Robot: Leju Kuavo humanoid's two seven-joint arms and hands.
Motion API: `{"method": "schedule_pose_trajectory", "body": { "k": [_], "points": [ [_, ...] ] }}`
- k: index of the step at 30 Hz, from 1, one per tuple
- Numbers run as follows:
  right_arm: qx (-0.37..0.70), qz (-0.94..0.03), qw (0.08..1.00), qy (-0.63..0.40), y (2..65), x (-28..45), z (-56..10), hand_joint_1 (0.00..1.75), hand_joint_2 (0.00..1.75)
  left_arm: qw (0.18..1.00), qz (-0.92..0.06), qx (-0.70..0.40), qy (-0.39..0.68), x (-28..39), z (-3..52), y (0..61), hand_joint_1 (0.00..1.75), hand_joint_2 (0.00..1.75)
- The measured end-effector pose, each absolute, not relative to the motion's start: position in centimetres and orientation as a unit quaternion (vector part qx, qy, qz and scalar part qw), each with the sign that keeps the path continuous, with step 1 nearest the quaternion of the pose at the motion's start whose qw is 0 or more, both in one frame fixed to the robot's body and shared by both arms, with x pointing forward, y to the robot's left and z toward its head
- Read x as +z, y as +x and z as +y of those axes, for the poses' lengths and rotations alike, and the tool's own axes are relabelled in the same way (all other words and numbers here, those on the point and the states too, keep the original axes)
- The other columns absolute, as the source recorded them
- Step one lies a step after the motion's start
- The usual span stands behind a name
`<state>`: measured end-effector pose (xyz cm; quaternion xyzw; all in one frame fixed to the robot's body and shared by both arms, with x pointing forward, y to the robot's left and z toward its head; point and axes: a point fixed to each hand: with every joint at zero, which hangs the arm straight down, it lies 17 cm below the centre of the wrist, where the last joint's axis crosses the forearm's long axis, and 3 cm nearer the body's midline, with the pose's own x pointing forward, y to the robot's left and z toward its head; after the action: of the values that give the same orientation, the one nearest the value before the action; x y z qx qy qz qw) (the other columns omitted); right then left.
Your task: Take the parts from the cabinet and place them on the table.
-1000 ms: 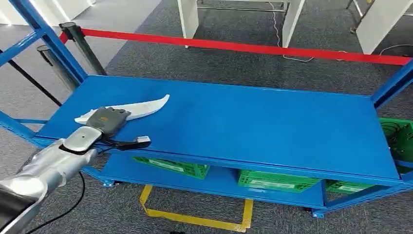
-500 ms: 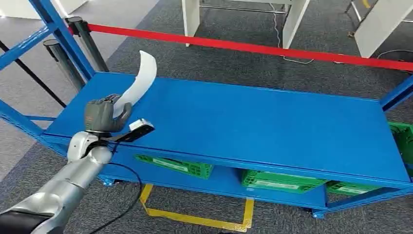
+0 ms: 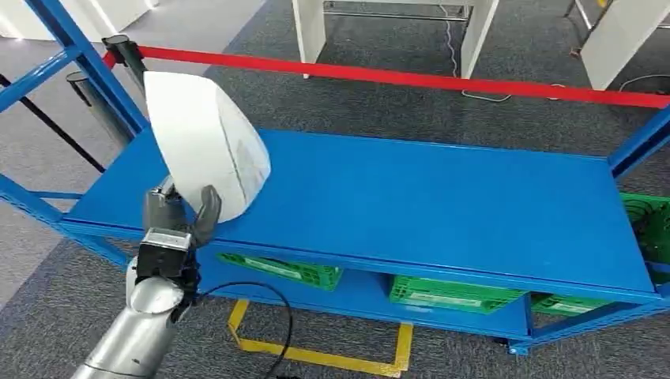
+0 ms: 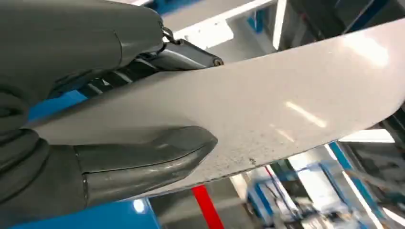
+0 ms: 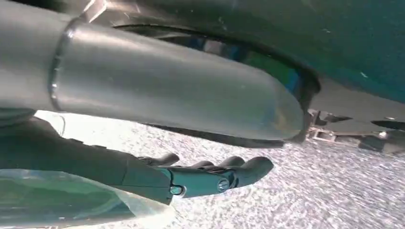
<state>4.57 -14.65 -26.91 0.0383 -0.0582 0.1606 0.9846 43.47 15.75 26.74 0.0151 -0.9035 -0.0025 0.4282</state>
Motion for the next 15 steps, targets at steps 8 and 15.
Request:
{"method": "schedule_pose_trajectory", "body": {
  "k": [8, 15],
  "points": [
    [0.121, -0.058, 0.990, 0.052, 5.9, -26.7, -14.4, 0.00, 0.00, 0.411, -0.906, -0.007, -0.100, 29.0, 9.5, 40.6, 1.75, 1.75],
    [0.082, -0.026, 0.995, 0.046, 7.7, -26.7, -16.5, 0.00, 0.00, 0.410, -0.890, -0.010, -0.201, 29.7, 6.2, 38.9, 1.75, 1.75]
  ]
}}
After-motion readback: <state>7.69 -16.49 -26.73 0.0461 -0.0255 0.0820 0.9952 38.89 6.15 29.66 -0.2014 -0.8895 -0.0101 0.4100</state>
